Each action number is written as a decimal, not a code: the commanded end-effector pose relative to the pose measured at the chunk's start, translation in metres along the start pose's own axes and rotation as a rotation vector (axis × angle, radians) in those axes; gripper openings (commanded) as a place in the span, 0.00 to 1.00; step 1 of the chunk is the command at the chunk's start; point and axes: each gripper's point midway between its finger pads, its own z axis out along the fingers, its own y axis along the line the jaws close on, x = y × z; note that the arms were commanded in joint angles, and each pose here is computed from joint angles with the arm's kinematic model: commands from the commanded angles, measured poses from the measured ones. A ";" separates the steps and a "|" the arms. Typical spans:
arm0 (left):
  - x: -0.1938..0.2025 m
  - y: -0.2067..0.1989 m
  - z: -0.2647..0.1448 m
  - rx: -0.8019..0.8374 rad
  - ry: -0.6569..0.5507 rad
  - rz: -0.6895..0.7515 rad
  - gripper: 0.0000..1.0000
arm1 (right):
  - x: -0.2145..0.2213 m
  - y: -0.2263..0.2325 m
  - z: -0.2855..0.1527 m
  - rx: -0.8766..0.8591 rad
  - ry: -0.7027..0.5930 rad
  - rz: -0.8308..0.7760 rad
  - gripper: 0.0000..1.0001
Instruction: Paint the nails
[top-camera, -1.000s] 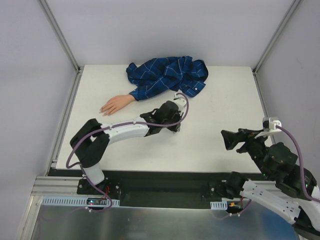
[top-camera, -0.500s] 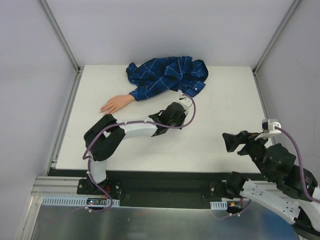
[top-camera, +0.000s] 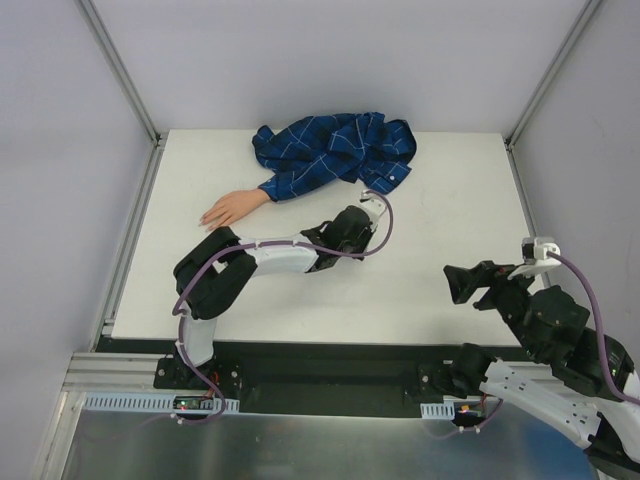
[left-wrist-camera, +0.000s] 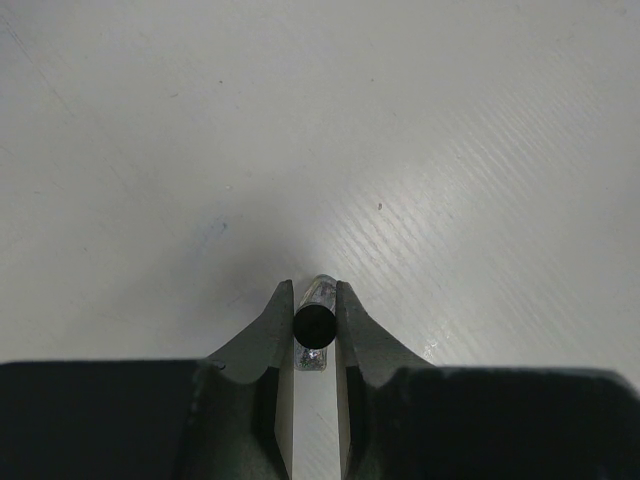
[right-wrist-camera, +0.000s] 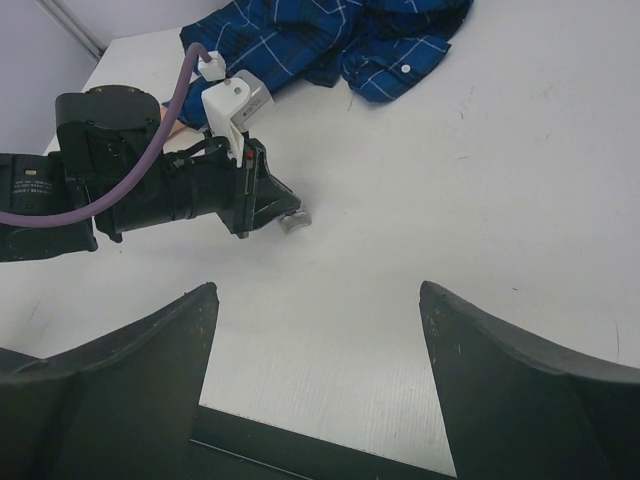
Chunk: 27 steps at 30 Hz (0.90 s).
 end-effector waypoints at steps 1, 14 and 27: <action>-0.018 0.007 -0.009 -0.051 -0.011 -0.011 0.10 | -0.003 0.004 0.003 0.006 -0.001 0.012 0.84; -0.094 -0.009 -0.117 0.062 -0.106 -0.080 0.87 | -0.022 0.010 0.008 0.044 0.025 -0.068 0.84; -0.140 0.065 -0.335 0.091 -0.414 -0.247 0.99 | -0.084 0.036 0.019 0.073 -0.002 -0.196 0.97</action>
